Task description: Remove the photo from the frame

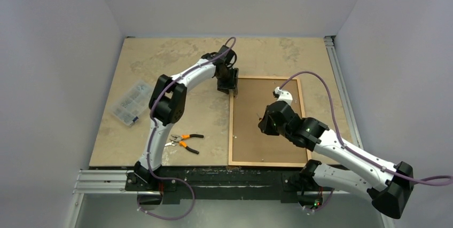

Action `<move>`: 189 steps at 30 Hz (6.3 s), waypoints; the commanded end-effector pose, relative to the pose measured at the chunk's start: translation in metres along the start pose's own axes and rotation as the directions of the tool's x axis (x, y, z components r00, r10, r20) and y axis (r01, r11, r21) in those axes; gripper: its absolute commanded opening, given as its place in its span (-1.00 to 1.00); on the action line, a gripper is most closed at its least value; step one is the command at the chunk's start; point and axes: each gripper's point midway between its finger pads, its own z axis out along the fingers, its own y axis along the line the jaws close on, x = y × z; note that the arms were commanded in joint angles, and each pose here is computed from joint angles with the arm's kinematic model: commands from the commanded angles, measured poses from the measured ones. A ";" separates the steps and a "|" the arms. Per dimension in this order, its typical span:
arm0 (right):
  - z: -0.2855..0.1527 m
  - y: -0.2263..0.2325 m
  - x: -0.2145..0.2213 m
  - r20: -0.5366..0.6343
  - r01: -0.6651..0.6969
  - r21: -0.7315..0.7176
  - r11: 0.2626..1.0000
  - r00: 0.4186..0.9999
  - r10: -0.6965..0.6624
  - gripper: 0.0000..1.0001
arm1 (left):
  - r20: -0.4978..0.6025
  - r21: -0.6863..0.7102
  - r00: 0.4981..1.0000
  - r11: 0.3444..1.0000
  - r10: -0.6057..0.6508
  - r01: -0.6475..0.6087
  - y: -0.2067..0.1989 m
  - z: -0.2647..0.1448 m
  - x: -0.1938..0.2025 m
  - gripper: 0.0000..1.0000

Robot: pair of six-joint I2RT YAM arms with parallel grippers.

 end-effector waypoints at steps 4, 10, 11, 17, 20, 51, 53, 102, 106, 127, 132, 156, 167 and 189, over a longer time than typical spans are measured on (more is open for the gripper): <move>-0.005 0.028 -0.007 0.016 0.047 -0.152 0.987 0.999 -0.045 -1.00 | 0.038 0.213 0.987 0.966 -0.154 0.143 -0.036 -0.078 -0.018 0.28; -0.014 0.064 -0.016 0.041 0.035 -0.377 0.925 0.999 -0.021 -1.00 | -0.025 0.540 0.979 0.821 -0.204 0.185 -0.082 -0.156 0.023 0.58; -0.012 0.067 -0.017 0.036 0.026 -0.403 0.915 0.999 -0.013 -1.00 | -0.045 0.587 0.975 0.784 -0.217 0.202 -0.088 -0.164 0.031 0.60; -0.008 0.097 -0.024 0.029 0.045 -0.522 0.852 0.999 -0.034 -1.00 | -0.125 0.716 0.956 0.643 -0.264 0.271 -0.097 -0.184 0.068 0.75; -0.006 0.102 -0.035 0.066 0.022 -0.532 0.846 0.998 0.016 -1.00 | -0.185 0.696 0.938 0.635 -0.293 0.336 -0.092 -0.176 0.082 0.77; 0.015 0.111 -0.035 0.302 -0.143 -0.405 0.903 0.911 0.280 -0.25 | -0.550 0.637 0.543 0.103 -0.635 0.764 -0.068 -0.159 0.101 -1.00; 0.015 0.109 -0.036 0.309 -0.139 -0.393 0.909 0.911 0.273 -0.41 | -0.547 0.639 0.542 0.100 -0.638 0.762 -0.067 -0.160 0.100 -1.00; 0.069 0.053 -0.057 0.328 -0.072 -0.030 0.997 0.941 0.078 -1.00 | -0.069 0.410 0.883 0.794 -0.464 0.449 0.007 -0.118 0.164 0.24; 0.081 0.054 -0.063 0.322 -0.023 -0.004 1.000 0.946 0.023 -1.00 | -0.110 0.355 0.949 0.880 -0.296 0.316 -0.011 -0.104 0.188 0.34; 0.129 0.073 -0.073 0.317 0.047 0.066 0.997 0.946 -0.065 -1.00 | -0.203 0.295 0.960 0.922 -0.194 0.249 -0.028 -0.060 0.239 -0.09; 0.134 0.073 -0.076 0.319 0.052 0.093 0.994 0.944 -0.080 -1.00 | -0.209 0.273 0.956 0.927 -0.205 0.258 -0.024 -0.056 0.245 -0.22; 0.155 0.059 -0.067 0.296 0.070 0.190 0.979 0.947 -0.125 -1.00 | -0.224 0.244 0.947 0.927 -0.232 0.285 -0.017 -0.054 0.252 -0.43; 0.152 0.035 -0.078 0.329 0.066 0.356 0.932 0.925 -0.191 -1.00 | -0.236 0.226 0.940 0.926 -0.248 0.301 -0.013 -0.050 0.257 -0.45; 0.148 0.045 -0.087 0.269 0.134 0.579 0.804 0.900 -0.343 -1.00 | -0.245 0.215 0.936 0.927 -0.254 0.308 -0.010 -0.046 0.260 -0.47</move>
